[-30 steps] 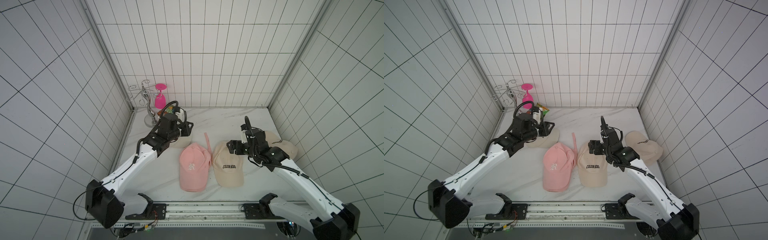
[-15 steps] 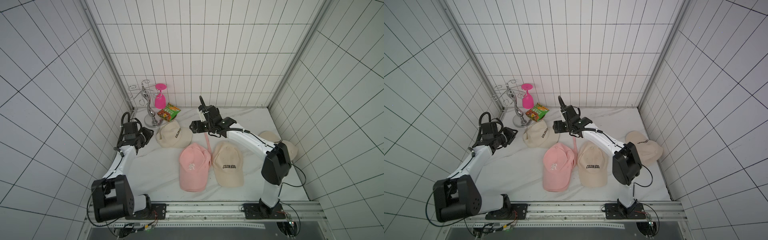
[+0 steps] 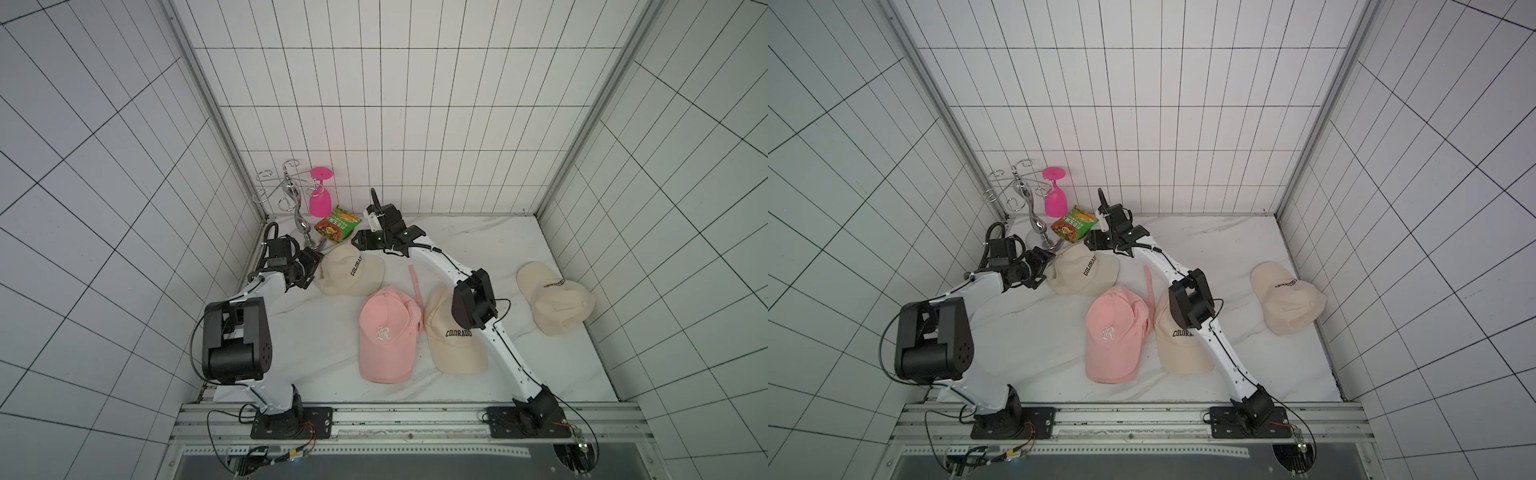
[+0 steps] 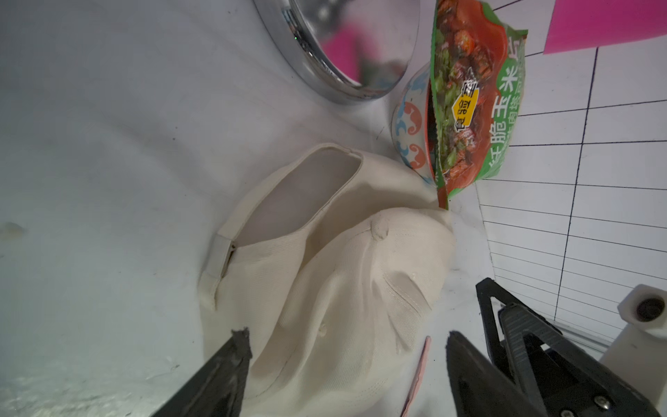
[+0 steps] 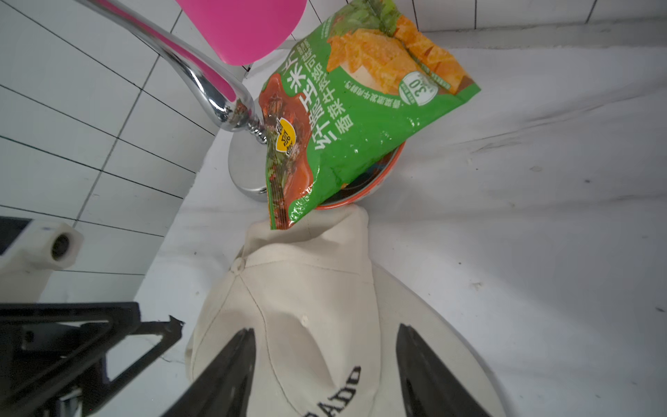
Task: Stack the baseball caps by color
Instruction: Pick up the baseball cap from the center of the board.
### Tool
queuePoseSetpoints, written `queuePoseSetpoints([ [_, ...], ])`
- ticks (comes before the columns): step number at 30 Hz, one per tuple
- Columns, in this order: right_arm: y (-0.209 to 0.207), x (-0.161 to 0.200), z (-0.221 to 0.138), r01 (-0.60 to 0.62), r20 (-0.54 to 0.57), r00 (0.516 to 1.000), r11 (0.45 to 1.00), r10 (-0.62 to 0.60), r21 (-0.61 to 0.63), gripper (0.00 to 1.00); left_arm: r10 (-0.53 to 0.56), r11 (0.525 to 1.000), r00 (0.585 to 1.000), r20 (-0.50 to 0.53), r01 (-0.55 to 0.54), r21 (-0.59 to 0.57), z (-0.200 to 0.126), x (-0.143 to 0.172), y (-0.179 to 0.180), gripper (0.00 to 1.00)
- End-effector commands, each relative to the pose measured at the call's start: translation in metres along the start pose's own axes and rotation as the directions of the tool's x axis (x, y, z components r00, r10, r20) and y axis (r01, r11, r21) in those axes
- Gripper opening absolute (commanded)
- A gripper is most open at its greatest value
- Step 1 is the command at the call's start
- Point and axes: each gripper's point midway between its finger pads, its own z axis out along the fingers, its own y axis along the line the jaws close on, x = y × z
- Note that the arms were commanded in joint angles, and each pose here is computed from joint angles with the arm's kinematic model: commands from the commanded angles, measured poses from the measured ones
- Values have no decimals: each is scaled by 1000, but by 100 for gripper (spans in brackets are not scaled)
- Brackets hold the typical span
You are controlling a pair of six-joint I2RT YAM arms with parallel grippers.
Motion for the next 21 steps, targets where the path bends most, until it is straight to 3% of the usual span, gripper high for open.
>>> queuePoseSetpoints([
  [1, 11, -5, 6, -38, 7, 999, 994, 39, -104, 55, 13, 1000, 1000, 28, -14, 23, 16, -4, -11, 82],
  [5, 8, 8, 15, -69, -33, 997, 988, 66, -135, 49, 45, 999, 999, 20, -45, 17, 27, 0, -17, 82],
  [9, 11, 17, 19, -106, -69, 993, 978, 95, -180, 34, 43, 999, 999, 5, -43, 21, 36, 1, -17, 82],
  [13, 15, 18, 16, -132, -85, 990, 970, 117, -205, 0, 49, 999, 999, -6, -49, 11, 44, 1, -13, 80],
  [21, 38, -9, -15, -84, -14, 996, 971, 83, -226, 0, 67, 998, 996, -61, -67, 3, 55, 8, -8, 59],
])
